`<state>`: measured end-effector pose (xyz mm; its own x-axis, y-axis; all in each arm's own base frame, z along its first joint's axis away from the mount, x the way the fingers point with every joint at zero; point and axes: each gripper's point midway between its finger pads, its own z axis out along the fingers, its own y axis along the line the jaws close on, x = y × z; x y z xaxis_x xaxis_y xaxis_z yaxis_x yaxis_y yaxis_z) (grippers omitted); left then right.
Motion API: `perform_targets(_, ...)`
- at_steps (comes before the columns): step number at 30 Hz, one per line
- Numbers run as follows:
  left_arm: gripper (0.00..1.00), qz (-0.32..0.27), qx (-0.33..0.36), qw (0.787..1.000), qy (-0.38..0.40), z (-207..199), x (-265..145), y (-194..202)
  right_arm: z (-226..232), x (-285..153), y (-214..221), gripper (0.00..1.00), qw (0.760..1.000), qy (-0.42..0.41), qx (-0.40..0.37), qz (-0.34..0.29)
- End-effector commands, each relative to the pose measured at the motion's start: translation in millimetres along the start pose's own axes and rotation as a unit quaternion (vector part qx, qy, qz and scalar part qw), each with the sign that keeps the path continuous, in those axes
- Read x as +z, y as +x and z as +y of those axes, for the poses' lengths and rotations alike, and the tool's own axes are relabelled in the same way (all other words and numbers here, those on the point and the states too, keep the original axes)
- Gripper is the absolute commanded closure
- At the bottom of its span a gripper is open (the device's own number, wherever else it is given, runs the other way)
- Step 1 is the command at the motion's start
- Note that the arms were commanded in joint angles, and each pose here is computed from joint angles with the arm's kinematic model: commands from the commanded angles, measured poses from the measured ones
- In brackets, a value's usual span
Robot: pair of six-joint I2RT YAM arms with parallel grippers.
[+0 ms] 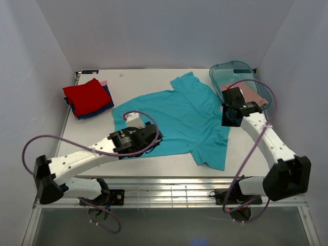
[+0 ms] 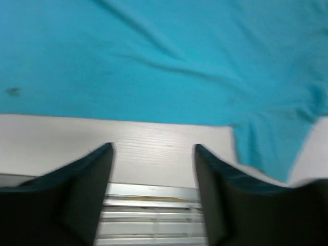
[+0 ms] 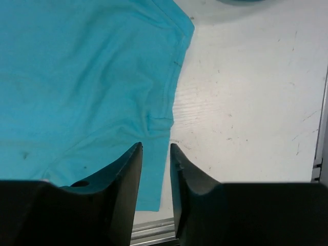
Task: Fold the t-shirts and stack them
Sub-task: Flatten out the tshirt
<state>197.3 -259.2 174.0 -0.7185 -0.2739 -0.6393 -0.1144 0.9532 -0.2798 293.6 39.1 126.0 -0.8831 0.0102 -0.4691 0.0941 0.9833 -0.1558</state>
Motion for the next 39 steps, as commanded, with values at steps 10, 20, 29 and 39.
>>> perform_targets(10,0.02,0.010,-0.102,0.956,-0.274,215.7,10.0,42.5,32.0,-22.5,79.4,0.54,0.995,-0.086,0.023,0.052)
perform_targets(20,0.02,-0.035,-0.080,0.961,-0.261,216.9,44.7,15.4,34.6,-16.6,101.7,0.54,0.993,-0.080,0.023,0.084)
perform_targets(29,0.02,-0.019,-0.081,0.969,-0.234,231.9,76.7,-4.0,33.1,-23.8,111.4,0.54,0.993,-0.080,0.032,0.087)
perform_targets(39,0.11,0.049,-0.102,0.967,-0.227,224.3,73.3,13.5,26.8,-26.2,124.7,0.55,0.992,-0.070,0.038,0.099)
